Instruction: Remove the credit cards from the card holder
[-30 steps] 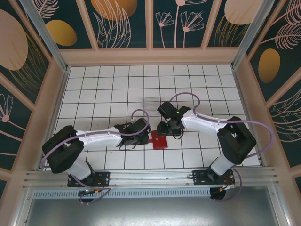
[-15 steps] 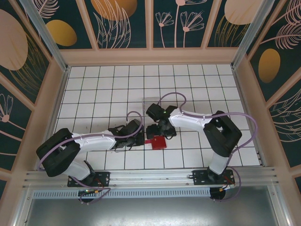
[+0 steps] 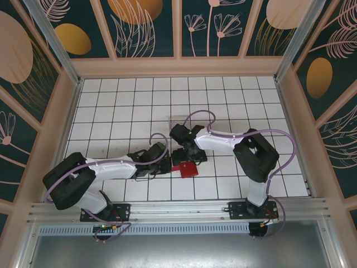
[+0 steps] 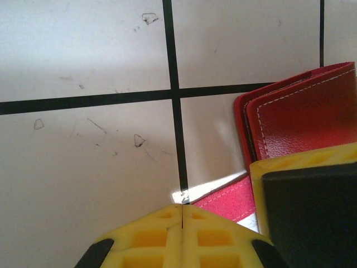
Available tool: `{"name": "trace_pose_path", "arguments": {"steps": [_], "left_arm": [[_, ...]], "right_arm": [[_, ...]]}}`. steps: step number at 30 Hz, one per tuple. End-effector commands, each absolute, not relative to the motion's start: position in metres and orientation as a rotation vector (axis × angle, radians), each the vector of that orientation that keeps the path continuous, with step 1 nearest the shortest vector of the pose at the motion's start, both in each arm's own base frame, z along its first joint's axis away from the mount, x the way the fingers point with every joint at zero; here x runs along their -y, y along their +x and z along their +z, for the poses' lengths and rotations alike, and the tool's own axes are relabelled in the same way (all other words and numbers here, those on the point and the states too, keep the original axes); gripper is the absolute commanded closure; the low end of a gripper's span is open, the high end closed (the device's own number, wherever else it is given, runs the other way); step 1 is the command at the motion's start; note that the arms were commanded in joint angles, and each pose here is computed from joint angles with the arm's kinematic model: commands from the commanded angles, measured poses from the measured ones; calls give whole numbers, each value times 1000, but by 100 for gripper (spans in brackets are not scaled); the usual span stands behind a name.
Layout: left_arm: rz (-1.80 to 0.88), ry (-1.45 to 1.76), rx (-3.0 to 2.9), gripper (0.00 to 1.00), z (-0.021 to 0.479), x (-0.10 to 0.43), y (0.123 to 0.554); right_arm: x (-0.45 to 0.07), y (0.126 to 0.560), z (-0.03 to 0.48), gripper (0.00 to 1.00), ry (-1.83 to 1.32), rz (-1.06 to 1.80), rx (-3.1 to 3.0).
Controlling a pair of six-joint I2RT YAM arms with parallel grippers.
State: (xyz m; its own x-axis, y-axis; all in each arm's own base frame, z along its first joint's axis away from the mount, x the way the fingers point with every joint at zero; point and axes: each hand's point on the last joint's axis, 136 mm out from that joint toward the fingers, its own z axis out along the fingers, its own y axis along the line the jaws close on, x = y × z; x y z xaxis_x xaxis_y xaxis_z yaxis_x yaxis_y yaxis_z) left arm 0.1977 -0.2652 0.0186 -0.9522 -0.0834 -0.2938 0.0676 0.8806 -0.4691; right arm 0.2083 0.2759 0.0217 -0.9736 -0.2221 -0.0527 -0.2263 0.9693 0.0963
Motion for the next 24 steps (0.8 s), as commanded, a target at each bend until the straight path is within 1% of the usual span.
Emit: {"name": "trace_pose_path", "arguments": {"steps": [1, 14, 24], "left_arm": [[-725, -18, -2735, 100, 22, 264, 198], [-715, -22, -2749, 100, 19, 265, 198], [-697, -27, -2752, 100, 19, 263, 199]], "right_arm": [[-266, 208, 21, 1, -345, 46, -3083], [-263, 208, 45, 1, -319, 89, -3053], [-251, 212, 58, 1, -292, 42, -3018]]}}
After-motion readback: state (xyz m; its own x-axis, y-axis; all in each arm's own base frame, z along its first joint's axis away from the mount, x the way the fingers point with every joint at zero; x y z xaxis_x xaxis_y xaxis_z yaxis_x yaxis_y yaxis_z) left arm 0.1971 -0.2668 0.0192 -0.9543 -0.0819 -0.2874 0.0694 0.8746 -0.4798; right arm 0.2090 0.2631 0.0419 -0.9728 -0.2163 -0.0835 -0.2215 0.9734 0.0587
